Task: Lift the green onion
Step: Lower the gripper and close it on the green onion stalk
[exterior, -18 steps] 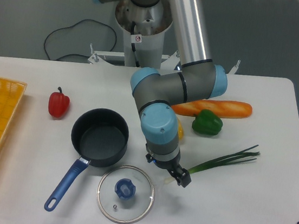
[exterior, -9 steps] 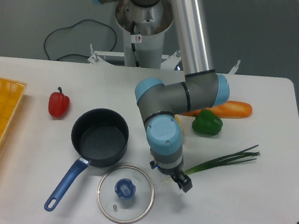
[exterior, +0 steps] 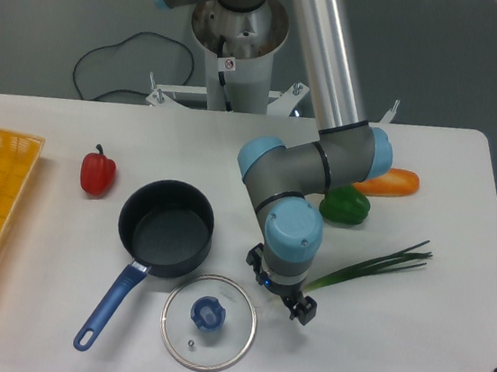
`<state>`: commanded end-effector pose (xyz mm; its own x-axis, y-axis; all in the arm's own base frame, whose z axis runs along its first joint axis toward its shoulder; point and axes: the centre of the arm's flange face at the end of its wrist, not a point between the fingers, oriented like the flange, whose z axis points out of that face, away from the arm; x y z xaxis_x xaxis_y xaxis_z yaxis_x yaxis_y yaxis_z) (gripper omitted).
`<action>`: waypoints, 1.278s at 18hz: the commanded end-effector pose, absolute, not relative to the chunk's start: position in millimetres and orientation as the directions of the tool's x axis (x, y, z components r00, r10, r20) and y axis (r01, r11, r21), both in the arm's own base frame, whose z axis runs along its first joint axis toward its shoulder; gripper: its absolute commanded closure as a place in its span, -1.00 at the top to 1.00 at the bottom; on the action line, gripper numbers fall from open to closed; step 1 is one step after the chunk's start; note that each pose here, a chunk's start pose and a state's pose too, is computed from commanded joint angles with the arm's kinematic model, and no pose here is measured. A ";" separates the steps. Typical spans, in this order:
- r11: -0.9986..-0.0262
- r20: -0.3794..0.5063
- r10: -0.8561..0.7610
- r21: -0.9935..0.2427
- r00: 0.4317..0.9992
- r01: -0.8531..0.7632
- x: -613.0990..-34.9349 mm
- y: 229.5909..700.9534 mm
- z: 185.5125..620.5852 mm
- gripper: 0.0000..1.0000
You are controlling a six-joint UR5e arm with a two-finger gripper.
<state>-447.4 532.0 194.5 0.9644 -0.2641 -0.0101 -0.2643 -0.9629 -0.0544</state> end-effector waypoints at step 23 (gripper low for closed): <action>-0.965 0.017 -0.260 -0.033 0.966 -0.259 -445.9 529.6 175.7 0.62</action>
